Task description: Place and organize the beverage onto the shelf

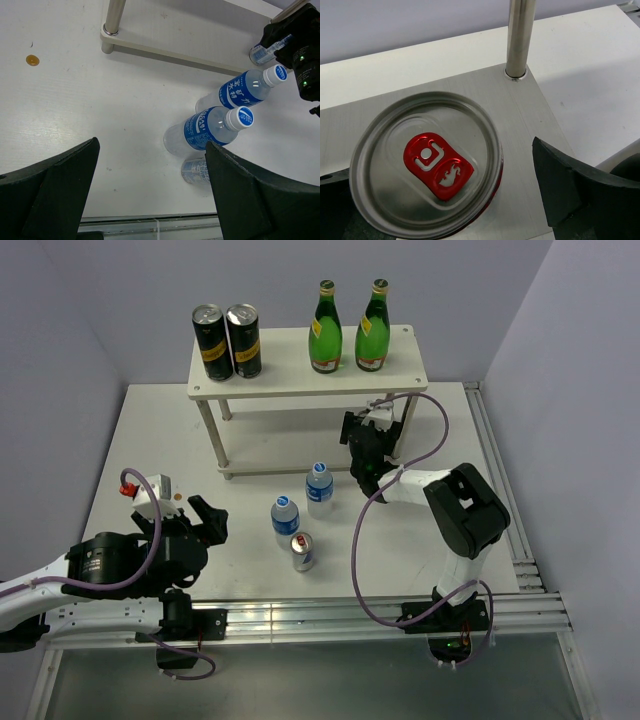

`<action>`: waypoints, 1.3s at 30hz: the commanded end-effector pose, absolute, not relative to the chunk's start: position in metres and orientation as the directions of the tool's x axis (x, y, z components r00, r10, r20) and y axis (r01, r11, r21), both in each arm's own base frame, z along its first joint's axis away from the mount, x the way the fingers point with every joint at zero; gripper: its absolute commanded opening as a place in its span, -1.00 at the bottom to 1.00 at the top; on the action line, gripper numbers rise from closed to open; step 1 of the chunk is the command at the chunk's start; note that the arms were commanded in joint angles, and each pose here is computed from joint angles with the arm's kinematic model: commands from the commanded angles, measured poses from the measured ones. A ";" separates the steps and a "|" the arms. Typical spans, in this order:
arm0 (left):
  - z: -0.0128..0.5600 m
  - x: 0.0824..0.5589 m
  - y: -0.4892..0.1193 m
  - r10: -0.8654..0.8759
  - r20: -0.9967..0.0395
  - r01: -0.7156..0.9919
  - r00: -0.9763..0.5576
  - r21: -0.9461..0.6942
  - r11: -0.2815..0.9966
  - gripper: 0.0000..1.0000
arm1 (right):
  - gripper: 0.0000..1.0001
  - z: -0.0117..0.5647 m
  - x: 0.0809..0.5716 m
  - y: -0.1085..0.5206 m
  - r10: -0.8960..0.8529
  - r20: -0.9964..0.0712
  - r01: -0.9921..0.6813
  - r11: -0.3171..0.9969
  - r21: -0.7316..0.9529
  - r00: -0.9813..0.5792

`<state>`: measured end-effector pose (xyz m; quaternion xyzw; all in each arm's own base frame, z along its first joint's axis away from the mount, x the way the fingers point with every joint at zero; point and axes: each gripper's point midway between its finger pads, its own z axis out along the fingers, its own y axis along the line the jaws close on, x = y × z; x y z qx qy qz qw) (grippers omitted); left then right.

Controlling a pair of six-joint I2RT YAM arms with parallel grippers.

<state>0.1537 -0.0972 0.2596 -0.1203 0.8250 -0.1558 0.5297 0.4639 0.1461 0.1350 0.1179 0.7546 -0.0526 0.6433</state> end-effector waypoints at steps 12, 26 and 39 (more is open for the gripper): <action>0.262 0.155 -0.097 -0.362 -0.844 -0.025 -0.396 -0.384 0.923 0.88 | 1.00 0.166 0.455 0.180 0.137 -0.973 0.062 0.990 0.128 -0.186; 0.263 0.155 -0.095 -0.371 -0.841 -0.028 -0.394 -0.393 0.919 0.88 | 1.00 0.189 0.414 0.175 0.203 -0.965 0.036 0.979 0.200 -0.168; 0.257 0.154 -0.119 -0.260 -0.870 0.057 -0.419 -0.311 0.949 0.90 | 1.00 0.224 0.303 0.178 0.287 -0.944 -0.018 0.956 0.294 -0.166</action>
